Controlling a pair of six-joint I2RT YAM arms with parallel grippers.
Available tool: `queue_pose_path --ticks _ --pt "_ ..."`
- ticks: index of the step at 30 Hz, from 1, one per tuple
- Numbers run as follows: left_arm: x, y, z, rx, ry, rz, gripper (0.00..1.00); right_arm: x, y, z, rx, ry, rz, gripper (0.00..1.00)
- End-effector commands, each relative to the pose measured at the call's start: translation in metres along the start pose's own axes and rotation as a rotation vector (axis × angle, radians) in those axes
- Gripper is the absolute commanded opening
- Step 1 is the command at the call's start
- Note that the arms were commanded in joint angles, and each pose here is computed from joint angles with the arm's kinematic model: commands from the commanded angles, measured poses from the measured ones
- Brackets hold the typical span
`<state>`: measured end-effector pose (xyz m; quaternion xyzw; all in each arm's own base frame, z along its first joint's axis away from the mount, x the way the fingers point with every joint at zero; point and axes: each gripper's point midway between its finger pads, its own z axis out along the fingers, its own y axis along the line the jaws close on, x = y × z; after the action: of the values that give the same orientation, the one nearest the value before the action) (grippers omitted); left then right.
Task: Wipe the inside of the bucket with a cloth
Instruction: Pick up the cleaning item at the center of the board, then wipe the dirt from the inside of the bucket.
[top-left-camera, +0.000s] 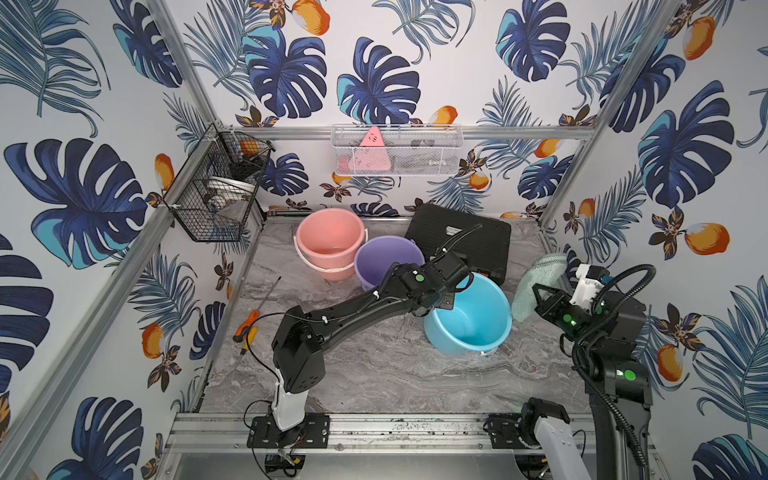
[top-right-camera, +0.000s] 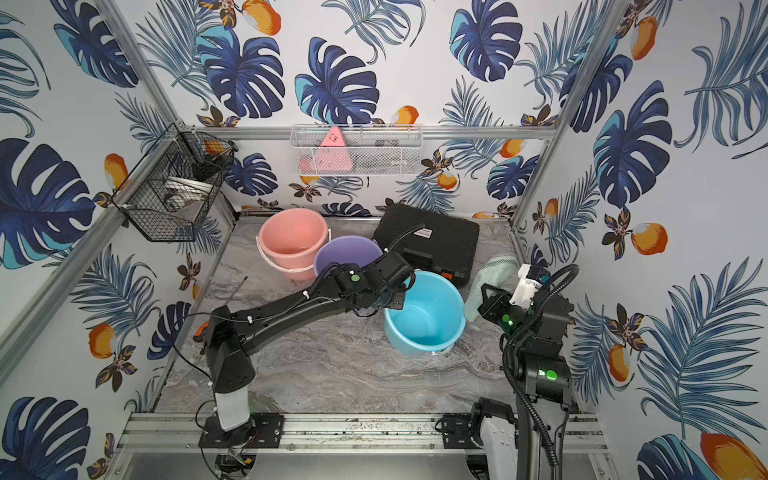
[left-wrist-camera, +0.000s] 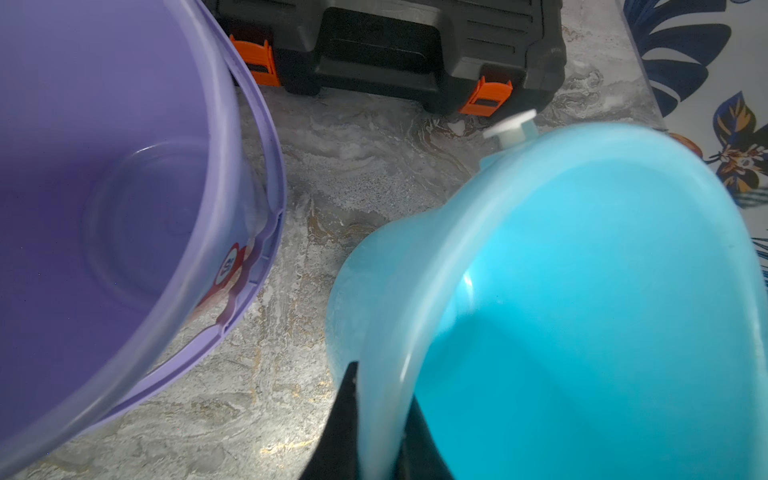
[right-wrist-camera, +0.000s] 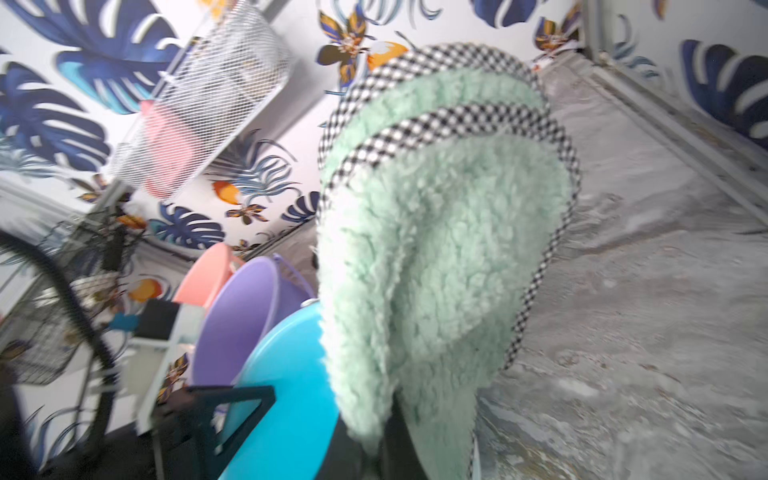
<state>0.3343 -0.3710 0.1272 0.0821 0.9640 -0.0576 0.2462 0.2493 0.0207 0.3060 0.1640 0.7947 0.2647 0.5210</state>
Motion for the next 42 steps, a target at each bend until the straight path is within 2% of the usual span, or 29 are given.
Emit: queue_pose_path --ticks 1,7,13,17,23,30,42 --pt "-0.019 -0.004 -0.001 -0.020 -0.078 -0.019 0.00 0.005 0.034 -0.004 -0.168 0.068 -0.010 0.00" --pt "-0.022 -0.017 0.003 0.053 -0.098 -0.057 0.00 0.026 0.039 0.010 -0.179 0.189 -0.024 0.00" --pt "-0.023 -0.026 0.012 0.116 -0.086 -0.114 0.00 0.066 0.041 0.037 -0.063 0.386 -0.150 0.00" --pt "-0.025 -0.024 0.014 0.150 -0.073 -0.151 0.00 0.084 0.038 0.054 0.013 0.441 -0.205 0.00" --pt "-0.029 -0.018 0.016 0.204 -0.051 -0.196 0.00 0.104 0.006 0.077 0.202 0.512 -0.288 0.00" --pt "-0.026 -0.015 0.026 0.187 -0.015 -0.180 0.00 0.122 -0.015 0.099 0.408 0.609 -0.450 0.00" --pt "-0.028 0.001 0.036 0.133 -0.013 -0.188 0.00 0.159 -0.046 0.125 0.532 0.734 -0.506 0.00"
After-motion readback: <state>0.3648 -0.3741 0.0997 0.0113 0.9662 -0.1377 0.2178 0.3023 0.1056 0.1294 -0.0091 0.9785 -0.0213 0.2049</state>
